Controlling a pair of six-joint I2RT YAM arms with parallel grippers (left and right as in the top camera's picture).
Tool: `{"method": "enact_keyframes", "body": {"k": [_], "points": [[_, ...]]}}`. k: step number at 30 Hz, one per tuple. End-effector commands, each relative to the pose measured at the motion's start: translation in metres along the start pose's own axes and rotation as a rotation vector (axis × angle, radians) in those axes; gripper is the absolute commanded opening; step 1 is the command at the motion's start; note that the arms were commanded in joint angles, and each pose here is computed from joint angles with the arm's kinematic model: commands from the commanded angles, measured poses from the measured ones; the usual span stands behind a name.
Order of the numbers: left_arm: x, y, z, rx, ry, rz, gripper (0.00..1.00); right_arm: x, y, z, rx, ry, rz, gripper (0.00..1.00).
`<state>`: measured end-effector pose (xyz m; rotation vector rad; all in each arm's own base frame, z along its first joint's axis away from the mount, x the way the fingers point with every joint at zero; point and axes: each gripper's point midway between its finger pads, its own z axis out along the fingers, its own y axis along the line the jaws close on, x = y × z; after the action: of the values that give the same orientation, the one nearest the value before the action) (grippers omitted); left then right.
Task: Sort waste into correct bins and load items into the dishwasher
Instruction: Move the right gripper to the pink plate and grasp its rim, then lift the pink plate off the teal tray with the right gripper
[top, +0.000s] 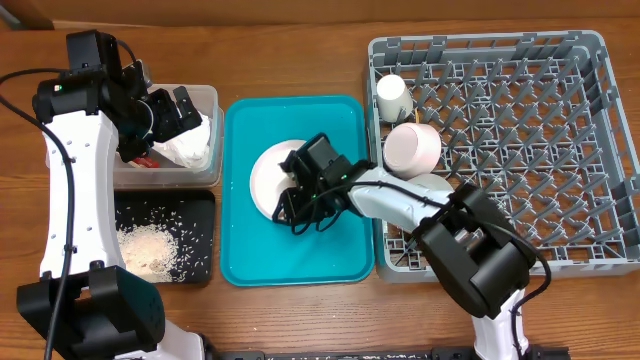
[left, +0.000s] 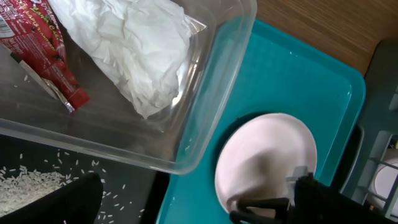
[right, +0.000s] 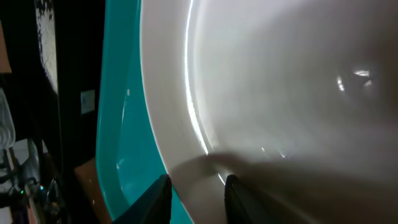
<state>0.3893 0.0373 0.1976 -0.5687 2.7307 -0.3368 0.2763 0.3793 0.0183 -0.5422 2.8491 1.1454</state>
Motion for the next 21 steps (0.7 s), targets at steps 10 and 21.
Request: {"method": "enact_keyframes", "body": {"k": [10,21], "points": [[-0.003,-0.005,-0.006,0.005,-0.021,0.027,1.00,0.014,0.043,0.009,0.071,0.070,-0.198,0.30],[-0.004,-0.005,-0.006,0.005,-0.022,0.027,1.00,-0.044,0.006,-0.075,0.623,-0.066,-0.235,0.30]]}}
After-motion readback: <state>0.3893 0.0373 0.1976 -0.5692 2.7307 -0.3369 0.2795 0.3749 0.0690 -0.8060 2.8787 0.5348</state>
